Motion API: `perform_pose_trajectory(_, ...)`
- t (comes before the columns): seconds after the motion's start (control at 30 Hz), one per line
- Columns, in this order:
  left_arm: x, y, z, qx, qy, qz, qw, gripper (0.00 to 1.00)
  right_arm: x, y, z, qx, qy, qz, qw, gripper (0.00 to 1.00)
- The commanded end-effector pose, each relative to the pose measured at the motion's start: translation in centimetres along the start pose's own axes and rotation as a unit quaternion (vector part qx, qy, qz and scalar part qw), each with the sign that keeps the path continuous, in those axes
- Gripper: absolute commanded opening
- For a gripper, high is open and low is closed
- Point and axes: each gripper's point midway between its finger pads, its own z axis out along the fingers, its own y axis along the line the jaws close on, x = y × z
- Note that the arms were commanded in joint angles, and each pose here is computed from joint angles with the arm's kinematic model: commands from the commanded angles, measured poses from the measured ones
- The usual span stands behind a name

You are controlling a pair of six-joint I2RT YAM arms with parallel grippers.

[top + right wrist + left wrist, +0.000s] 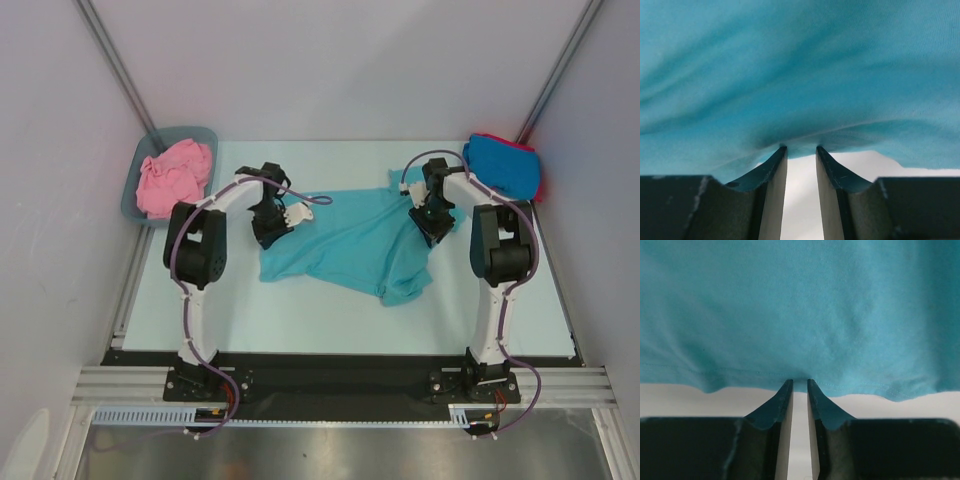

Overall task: Fold and stack the t-shirts
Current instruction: Flatten the tshirt out

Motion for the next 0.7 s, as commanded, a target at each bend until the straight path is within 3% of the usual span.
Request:
perform_pose_trajectory(0.0, -1.2, 1.2, -0.1, -0.023, -0.003, 0.012, 1.0, 0.21, -0.9, -0.8, 0.3, 0.012, -0.012, 0.004, 1.0, 0.35)
perform_pose_trajectory(0.27, 0.0, 2.8, 1.4, -0.057, 0.051, 0.013, 0.997, 0.0, -1.4, -2.1, 1.0, 0.041, -0.011, 0.007, 0.999, 0.3)
perform_pose_trajectory(0.67, 2.8, 4.9, 1.7, -0.118, 0.126, 0.032, 0.984, 0.0, 2.1, -7.2, 2.2, 0.095, 0.025, 0.031, 0.995, 0.29)
